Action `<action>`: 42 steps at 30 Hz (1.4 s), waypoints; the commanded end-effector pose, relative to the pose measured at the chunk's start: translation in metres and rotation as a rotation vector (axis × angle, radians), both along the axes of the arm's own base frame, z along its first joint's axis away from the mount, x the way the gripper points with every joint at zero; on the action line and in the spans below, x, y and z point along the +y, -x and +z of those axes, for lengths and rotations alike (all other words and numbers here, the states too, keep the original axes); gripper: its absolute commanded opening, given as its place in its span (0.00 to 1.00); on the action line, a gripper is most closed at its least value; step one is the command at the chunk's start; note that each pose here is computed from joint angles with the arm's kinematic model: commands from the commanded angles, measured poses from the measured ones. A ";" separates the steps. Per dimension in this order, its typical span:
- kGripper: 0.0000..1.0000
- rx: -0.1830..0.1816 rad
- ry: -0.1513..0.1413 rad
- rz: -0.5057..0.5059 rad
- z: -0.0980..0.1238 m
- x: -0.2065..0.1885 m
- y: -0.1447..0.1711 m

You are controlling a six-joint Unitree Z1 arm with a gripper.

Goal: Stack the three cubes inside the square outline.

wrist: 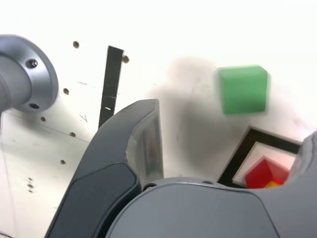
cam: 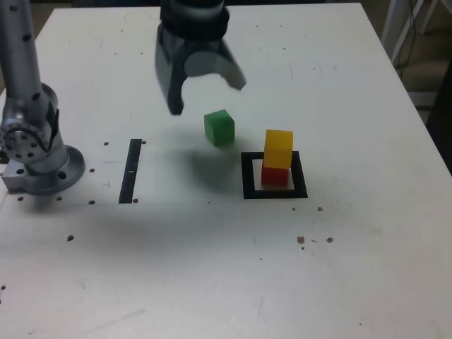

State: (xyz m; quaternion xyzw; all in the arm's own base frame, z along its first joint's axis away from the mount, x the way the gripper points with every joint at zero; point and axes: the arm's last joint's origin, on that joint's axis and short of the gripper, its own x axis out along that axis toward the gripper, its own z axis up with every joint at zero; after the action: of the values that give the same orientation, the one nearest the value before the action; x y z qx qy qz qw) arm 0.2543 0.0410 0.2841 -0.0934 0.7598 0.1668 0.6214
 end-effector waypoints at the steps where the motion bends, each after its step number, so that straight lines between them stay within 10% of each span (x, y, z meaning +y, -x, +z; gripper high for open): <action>1: 0.99 -0.010 0.001 0.022 -0.005 0.005 -0.004; 26: 0.88 0.080 0.080 0.055 -0.066 0.041 -0.047; 42: 0.54 0.065 0.107 0.064 -0.074 0.044 -0.049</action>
State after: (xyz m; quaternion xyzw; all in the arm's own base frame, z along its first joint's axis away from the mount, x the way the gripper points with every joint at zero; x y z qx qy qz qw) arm 0.3027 0.0843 0.2125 -0.1456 0.7840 0.1480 0.5850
